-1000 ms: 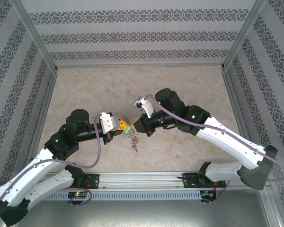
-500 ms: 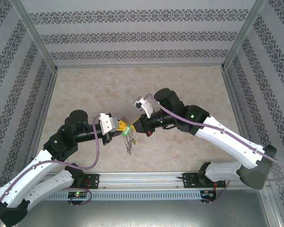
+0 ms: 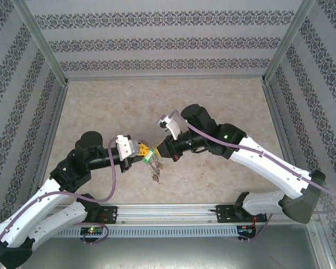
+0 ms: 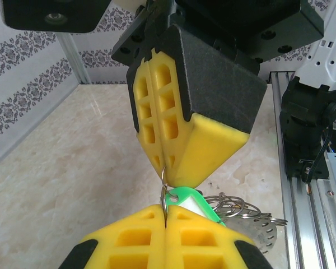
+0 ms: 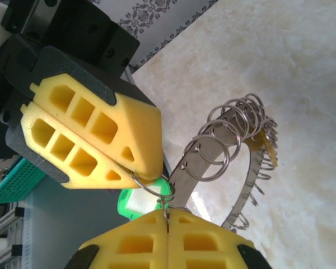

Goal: Put the keys on the keyring

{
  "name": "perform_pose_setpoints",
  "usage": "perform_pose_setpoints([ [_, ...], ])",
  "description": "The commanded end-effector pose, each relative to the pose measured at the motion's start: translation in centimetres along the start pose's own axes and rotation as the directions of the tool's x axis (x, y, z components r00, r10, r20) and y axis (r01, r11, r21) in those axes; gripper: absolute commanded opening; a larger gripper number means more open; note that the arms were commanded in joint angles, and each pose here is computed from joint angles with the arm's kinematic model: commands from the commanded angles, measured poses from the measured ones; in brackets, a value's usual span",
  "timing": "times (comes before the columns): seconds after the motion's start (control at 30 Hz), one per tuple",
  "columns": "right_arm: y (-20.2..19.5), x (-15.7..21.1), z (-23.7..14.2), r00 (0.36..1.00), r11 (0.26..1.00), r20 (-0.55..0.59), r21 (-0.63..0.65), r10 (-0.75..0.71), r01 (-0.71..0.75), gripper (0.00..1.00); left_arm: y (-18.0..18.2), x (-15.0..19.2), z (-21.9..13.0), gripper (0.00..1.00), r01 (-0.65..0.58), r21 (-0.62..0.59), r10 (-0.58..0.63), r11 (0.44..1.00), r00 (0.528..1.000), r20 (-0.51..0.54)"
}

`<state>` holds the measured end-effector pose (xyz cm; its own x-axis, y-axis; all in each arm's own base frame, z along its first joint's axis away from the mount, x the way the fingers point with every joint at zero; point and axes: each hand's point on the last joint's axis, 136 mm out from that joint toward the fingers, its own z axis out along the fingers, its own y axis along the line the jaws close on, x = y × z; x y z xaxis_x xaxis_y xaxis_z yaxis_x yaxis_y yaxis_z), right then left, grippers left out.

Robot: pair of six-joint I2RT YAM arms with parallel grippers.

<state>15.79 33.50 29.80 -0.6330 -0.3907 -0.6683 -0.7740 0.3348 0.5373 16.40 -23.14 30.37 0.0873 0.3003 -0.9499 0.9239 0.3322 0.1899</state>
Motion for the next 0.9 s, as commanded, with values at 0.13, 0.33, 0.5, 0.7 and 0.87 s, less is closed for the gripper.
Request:
perform_pose_setpoints([
  [0.13,-1.3,-0.97,0.22,1.0,0.999,0.012,0.044,0.019,-0.02,0.0,-1.35,-3.16,-0.92,0.0,-0.066,0.059,0.058,0.996,0.99,0.126],
  [0.33,-1.26,-1.17,0.25,1.0,0.999,0.008,0.042,0.017,-0.018,0.0,-1.43,-3.18,-0.91,0.0,-0.069,0.065,0.061,0.996,0.99,0.124],
  [0.5,-1.42,-1.29,0.53,1.0,0.999,0.001,0.036,0.022,-0.022,0.0,-1.45,-3.27,-1.02,0.0,-0.072,0.063,0.063,0.995,0.99,0.128],
  [0.7,-1.4,-1.33,0.58,1.0,0.999,-0.005,0.032,0.028,-0.028,0.0,-1.4,-3.47,-1.15,0.0,-0.075,0.056,0.066,0.996,0.988,0.137],
  [0.87,-1.46,-1.32,0.44,0.999,0.999,-0.006,0.03,0.035,-0.035,0.0,-1.42,-3.89,-1.35,0.0,-0.074,0.053,0.065,0.996,0.986,0.155],
])
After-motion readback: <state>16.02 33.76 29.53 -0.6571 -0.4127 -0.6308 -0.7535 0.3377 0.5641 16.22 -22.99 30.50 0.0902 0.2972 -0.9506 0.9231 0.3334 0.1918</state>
